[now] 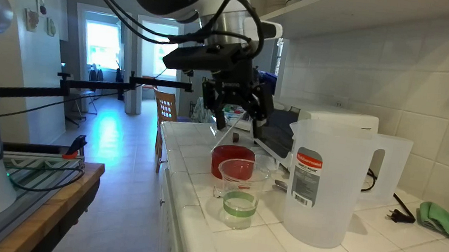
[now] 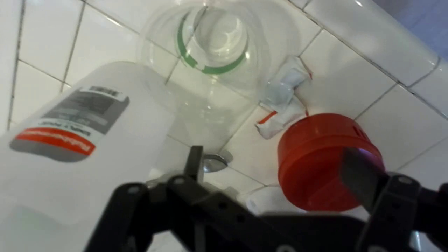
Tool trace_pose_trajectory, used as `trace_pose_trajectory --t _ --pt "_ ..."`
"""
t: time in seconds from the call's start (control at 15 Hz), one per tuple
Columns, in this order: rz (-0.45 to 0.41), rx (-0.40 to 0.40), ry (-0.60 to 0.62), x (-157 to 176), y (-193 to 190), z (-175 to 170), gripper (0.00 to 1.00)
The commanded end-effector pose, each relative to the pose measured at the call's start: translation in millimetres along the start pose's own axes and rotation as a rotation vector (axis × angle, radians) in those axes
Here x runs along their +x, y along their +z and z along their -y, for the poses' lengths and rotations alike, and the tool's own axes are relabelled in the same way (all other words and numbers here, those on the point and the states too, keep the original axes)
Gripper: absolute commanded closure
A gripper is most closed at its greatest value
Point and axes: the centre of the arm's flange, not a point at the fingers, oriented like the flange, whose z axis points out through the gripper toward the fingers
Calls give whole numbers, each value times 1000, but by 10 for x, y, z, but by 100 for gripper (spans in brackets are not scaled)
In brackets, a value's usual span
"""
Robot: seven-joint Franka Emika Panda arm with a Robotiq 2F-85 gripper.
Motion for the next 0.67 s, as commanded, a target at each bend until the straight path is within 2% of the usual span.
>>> trace_pose_trajectory --t 0.0,0.27,0.4,0.53,0.6 --pt "-4 49 -18 335 -257 130 0" --pt "-49 44 -75 768 -610 393 0" --pt "-57 30 -43 933 -744 485 0" --pt "-23 89 -18 997 -820 417 0" --pt "19 168 -6 967 -830 330 0"
